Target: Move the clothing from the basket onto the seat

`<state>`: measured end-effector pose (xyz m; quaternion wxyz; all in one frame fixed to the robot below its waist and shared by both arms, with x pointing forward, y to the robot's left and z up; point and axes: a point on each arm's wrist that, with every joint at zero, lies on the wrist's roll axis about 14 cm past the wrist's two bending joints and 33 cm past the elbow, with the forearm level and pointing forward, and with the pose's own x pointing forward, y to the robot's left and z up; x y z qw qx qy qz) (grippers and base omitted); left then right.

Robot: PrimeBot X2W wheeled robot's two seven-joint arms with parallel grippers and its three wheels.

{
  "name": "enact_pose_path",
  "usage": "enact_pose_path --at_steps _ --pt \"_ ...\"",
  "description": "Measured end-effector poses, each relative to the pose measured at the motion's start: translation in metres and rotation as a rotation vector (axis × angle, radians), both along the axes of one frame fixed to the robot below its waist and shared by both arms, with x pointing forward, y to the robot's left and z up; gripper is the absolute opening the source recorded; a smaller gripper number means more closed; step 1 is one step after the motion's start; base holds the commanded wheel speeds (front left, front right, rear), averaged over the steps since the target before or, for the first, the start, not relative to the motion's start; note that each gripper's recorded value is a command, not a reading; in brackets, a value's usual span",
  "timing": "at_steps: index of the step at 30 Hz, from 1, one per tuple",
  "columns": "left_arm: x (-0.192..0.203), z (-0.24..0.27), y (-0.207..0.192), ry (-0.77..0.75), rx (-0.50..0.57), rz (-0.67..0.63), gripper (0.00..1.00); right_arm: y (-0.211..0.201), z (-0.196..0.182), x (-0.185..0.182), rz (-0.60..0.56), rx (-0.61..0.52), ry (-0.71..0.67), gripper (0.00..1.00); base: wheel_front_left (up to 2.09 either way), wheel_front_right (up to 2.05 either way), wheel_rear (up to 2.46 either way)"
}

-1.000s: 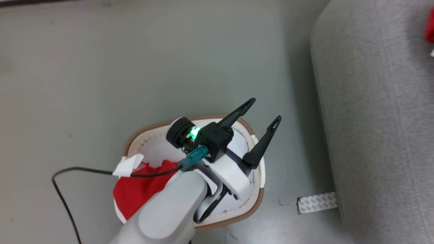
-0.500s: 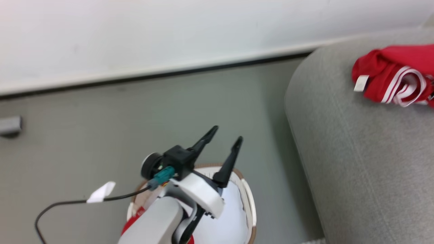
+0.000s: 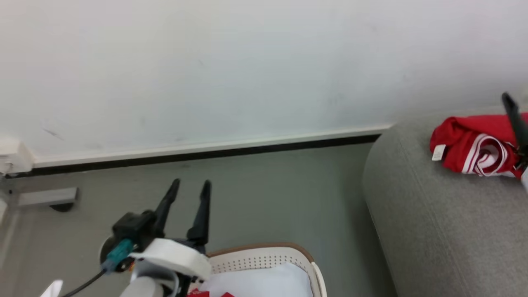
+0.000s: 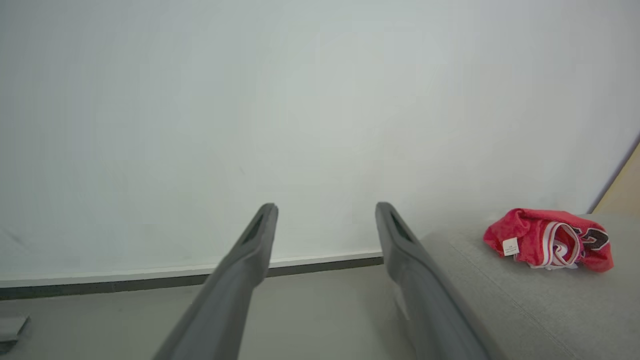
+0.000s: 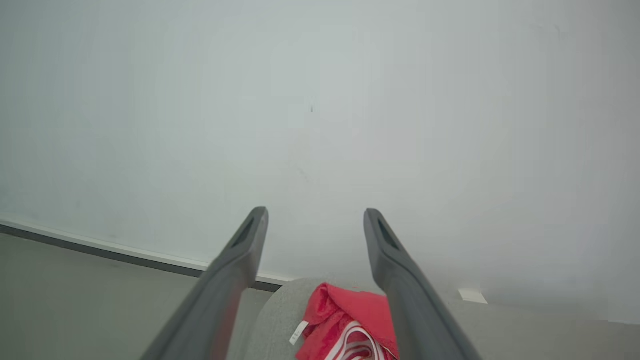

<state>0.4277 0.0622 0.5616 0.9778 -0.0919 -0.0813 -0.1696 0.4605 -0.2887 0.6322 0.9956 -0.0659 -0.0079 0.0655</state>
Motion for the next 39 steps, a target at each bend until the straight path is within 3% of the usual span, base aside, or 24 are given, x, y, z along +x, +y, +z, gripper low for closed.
enact_pose_path --at_steps 4,10,15,23,39 --pt "-0.013 -0.002 0.041 0.007 -0.024 0.130 1.00 0.027 -0.009 -0.009 0.041 0.083 -0.080 1.00 0.00 0.00 0.00" --pt "-0.028 -0.007 0.079 0.009 -0.023 0.253 1.00 0.060 -0.058 -0.034 0.048 0.198 -0.063 1.00 0.00 0.00 0.00" --pt "-0.032 -0.017 0.087 0.011 0.047 0.267 1.00 0.079 -0.082 -0.060 0.036 0.284 -0.072 1.00 0.00 0.00 0.00" --pt "-0.035 -0.023 0.080 0.016 0.043 0.255 1.00 0.093 -0.111 -0.089 -0.005 0.362 -0.054 1.00 0.00 0.00 0.00" --pt "-0.036 -0.036 0.081 0.048 0.043 0.250 1.00 0.105 -0.110 -0.088 -0.011 0.393 -0.068 1.00 0.00 0.00 0.00"
